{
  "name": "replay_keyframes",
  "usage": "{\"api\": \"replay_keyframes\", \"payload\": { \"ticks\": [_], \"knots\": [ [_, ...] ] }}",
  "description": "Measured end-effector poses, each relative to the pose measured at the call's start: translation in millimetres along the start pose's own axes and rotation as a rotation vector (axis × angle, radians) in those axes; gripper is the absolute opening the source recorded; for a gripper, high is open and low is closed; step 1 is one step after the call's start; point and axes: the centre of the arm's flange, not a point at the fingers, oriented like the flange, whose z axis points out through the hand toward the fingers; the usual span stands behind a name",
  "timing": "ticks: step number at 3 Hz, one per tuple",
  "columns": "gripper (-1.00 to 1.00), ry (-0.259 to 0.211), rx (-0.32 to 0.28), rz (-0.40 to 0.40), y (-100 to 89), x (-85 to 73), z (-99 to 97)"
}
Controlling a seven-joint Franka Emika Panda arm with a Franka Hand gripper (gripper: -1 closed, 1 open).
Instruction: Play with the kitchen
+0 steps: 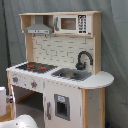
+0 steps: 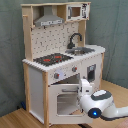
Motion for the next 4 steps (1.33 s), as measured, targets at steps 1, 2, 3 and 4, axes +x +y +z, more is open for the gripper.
{"api": "replay_keyframes", "payload": {
  "ticks": [1, 2, 3, 4],
  "knots": [
    [1.00, -0.001, -0.005, 0.003, 1.3, 1.3, 0.4],
    [1.00, -0.012, -0.044, -0.021, 16.1, 15.1, -10.8],
    [1.00, 0.009, -0.037, -0.068, 22.3, 36.9, -28.5],
    [1.00, 0.027, -0.050, -0.095, 39.2, 63.3, -40.2]
  ]
}}
